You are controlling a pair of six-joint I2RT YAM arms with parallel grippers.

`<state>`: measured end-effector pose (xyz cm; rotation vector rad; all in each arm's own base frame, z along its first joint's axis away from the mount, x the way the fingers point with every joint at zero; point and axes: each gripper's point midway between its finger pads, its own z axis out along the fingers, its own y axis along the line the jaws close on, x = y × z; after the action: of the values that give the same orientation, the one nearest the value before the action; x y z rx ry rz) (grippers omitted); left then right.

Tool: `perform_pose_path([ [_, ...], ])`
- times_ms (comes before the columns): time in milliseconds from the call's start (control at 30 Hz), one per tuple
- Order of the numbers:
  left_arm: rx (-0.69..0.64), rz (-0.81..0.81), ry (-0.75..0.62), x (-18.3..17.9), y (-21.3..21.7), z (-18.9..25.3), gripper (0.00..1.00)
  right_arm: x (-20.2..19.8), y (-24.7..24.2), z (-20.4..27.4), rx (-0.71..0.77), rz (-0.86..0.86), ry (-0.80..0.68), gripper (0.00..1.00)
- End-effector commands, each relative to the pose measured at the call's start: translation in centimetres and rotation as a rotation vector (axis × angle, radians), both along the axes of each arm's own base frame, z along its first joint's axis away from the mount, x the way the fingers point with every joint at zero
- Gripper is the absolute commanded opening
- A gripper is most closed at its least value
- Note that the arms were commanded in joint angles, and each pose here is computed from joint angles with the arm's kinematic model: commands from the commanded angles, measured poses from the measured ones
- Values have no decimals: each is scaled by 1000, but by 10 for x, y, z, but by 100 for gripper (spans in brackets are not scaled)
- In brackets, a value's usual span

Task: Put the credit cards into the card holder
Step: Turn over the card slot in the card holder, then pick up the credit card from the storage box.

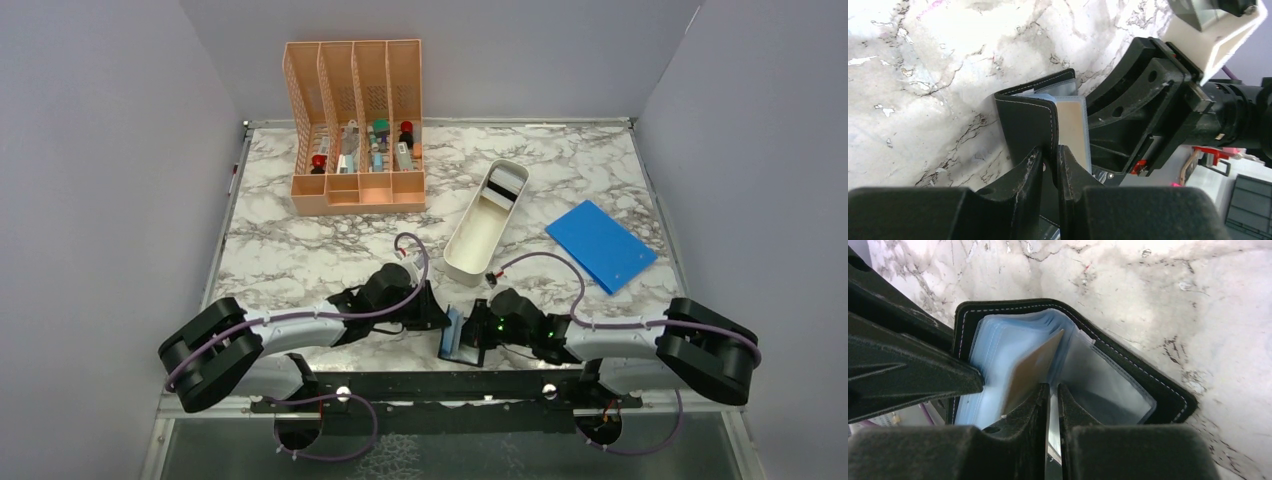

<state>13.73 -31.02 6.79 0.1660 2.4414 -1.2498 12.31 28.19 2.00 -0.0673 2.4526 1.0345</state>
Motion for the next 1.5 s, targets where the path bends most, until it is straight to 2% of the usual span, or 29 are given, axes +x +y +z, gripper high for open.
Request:
perform_pose_path([
  [0, 148, 41, -25, 7, 14, -22, 19, -1, -27, -16, -138, -35, -6, 19],
  [267, 194, 24, -7, 6, 8, -34, 19, 2, -47, -6, -162, -100, -27, 27],
  [667, 244, 115, 5, 10, 24, -27, 16, 15, -50, 35, -126, -142, -116, 28],
  [1033, 297, 159, 8, 10, 40, -27, 21, 30, -42, 74, -133, -105, -235, 36],
  [1200, 260, 145, 10, 7, 36, -22, 26, 48, -37, 102, -189, -61, -376, 44],
  [1300, 218, 130, 3, 6, 31, -14, 31, 64, -35, 122, -267, -30, -483, 53],
  [1467, 178, 103, -17, 4, 25, -6, 38, 94, -36, 154, -399, -53, -620, 61],
])
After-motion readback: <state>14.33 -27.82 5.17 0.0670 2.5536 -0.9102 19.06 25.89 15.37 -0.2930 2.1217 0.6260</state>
